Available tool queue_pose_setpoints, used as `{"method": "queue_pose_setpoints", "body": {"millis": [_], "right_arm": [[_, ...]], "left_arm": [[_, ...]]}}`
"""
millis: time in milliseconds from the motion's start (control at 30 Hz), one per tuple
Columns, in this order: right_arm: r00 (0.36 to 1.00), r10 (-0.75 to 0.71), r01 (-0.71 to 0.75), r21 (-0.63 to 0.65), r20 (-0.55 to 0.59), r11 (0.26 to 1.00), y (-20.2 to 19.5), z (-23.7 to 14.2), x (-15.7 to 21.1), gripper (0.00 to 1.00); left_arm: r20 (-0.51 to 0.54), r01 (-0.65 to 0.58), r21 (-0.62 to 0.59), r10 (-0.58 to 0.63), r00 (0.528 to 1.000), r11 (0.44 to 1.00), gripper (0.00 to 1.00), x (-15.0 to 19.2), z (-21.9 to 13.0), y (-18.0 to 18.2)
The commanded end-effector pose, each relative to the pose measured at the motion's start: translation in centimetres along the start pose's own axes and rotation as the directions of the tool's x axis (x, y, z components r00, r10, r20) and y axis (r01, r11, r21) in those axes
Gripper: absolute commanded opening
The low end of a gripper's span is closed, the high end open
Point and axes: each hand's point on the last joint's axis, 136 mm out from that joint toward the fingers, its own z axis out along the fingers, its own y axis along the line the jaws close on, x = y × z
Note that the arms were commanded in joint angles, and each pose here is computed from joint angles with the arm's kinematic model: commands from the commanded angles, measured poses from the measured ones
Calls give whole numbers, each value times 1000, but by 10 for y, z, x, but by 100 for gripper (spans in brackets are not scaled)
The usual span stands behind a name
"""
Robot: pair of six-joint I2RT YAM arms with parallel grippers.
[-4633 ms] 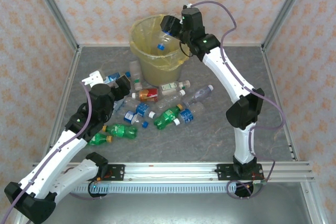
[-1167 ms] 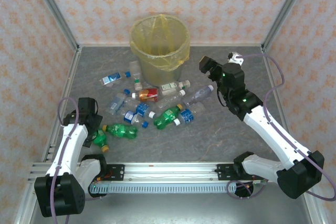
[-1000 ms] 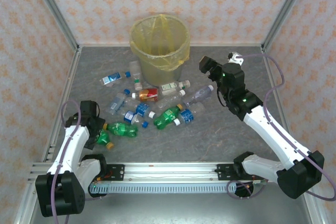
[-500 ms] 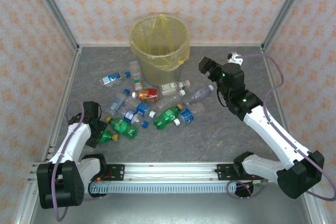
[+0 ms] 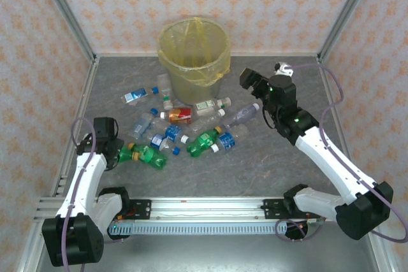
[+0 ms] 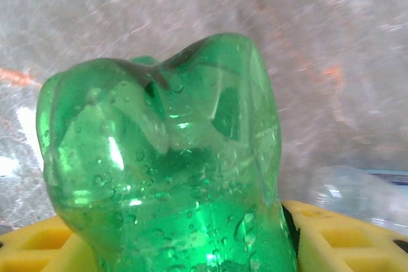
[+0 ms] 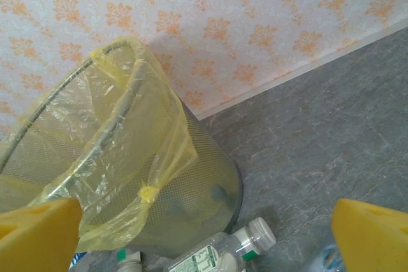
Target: Put the plastic bottles in the bin
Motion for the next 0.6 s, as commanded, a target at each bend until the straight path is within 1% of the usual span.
{"method": "queue_pose_setpoints", "body": {"millis": [0,200,333,467,567], "right_arm": [[1000,16,-15,-37,9,999,14,0,-12,100],[1000,24,-23,-66,3,998,26,3,-18,100],[1000,28,-28,-81,-1,996,32,4,-21,100],[999,34,-34,-91,-2,995,36,2,-24,100],[999,38,-38,-99,1,994,40,0,-27,99]], "left_arm": [[78,8,72,-14,997,997,57,-26,-25,-23],[164,-15,250,-27,986,968,57,-61,-67,-78],[187,-35,358,-35,982,933,56,-75,-93,-119],[252,-104,456,-16,968,884,56,-82,-134,-175],[298,-182,543,15,955,820,56,-78,-168,-225]]}}
